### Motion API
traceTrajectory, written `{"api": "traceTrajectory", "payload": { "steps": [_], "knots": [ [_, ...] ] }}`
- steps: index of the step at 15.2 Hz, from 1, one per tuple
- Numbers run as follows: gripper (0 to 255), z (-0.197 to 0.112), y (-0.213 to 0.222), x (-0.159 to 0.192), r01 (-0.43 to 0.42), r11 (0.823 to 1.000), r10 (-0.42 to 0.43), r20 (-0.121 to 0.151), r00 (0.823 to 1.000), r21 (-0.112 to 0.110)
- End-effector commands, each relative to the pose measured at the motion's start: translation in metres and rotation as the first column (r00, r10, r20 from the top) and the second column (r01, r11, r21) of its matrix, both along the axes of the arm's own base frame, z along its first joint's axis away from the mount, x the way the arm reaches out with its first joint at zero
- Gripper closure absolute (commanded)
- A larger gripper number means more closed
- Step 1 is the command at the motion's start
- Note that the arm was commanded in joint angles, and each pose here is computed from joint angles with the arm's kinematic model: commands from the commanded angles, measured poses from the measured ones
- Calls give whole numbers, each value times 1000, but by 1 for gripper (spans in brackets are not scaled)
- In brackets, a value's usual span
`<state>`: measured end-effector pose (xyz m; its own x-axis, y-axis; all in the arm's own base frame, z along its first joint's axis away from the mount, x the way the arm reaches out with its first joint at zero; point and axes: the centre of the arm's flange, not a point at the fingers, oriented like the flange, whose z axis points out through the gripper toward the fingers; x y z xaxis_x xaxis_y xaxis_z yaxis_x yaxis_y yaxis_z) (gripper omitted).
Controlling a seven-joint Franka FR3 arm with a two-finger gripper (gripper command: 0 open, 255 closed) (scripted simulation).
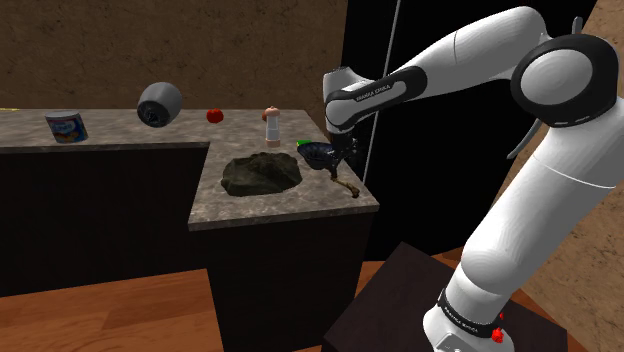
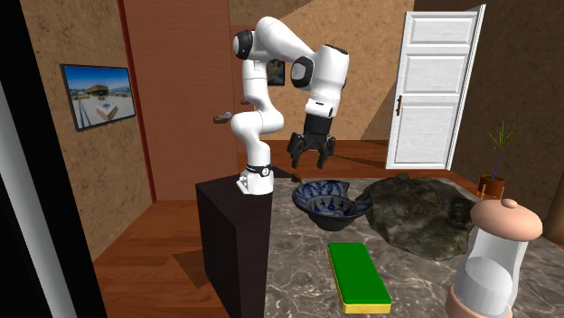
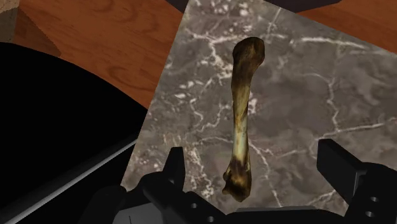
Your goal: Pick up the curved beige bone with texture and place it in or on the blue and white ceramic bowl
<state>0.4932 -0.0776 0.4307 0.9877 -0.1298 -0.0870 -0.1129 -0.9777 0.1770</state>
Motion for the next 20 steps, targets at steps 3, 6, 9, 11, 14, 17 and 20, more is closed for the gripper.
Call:
{"api": "traceTrajectory", "payload": {
  "steps": [3,6,9,11,14,17,20],
  "knots": [
    [0,-21,-5,-1,1,1000,-1,1,1000,0],
    [0,-29,-6,-1,1,1000,-1,1,1000,0],
    [0,-29,-6,-1,1,1000,-1,1,1000,0],
    [0,-29,-6,-1,1,1000,-1,1,1000,0],
    [255,-29,-6,-1,1,1000,-1,0,1000,0],
    [255,-29,-6,-1,1,1000,-1,0,1000,0],
    [255,-29,-6,-1,1,1000,-1,0,1000,0]
  ]
}}
